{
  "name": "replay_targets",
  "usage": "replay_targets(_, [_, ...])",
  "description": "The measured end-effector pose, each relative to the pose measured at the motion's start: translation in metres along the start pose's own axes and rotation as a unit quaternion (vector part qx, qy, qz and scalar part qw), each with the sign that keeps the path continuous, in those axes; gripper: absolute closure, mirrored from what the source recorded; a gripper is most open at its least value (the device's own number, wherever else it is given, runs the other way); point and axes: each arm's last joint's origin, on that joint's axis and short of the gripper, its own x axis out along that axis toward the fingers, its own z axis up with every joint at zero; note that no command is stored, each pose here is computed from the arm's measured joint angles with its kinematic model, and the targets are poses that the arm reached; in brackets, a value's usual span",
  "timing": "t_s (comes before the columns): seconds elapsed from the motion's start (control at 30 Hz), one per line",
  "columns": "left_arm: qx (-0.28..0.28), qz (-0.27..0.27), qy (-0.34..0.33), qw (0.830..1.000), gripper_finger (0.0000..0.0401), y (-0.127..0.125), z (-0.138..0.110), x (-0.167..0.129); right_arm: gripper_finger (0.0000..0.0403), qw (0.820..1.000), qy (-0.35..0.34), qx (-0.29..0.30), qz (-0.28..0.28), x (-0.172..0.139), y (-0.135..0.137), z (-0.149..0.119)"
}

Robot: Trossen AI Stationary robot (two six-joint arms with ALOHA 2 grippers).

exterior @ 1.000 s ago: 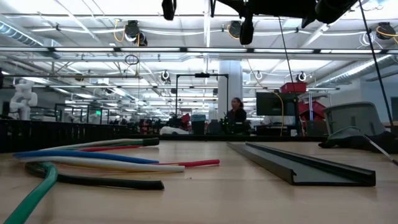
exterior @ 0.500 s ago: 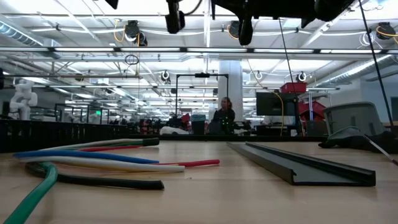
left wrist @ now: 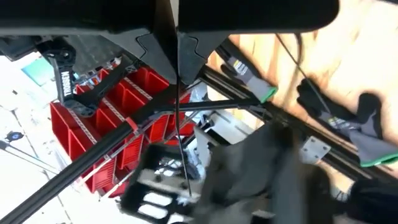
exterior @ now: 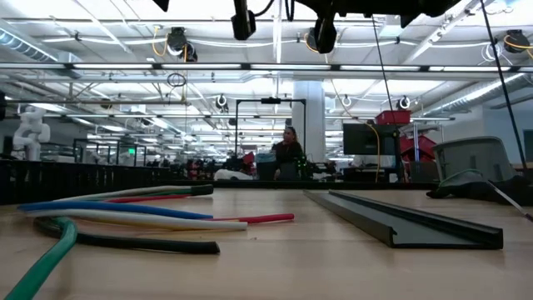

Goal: Ziptie cables
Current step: Prepare the zip tie

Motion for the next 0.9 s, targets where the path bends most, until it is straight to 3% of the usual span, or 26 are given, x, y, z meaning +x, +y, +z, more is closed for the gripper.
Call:
replay_targets(0.33, [0.007, 0.027, 0.025, 0.999, 0.0401, 0.0037, -0.0045, 0.0, 0.0403, 1.0, -0.015, 0.021, 0.002, -0.0006, -0.0006, 0.0036])
replay_targets(0.9, [0.034, 0.047, -0.011, 0.998, 0.0401, 0.0015, 0.0002, -0.0021, 0.0403, 0.999, -0.025, 0.038, 0.006, -0.0013, -0.0015, 0.0065])
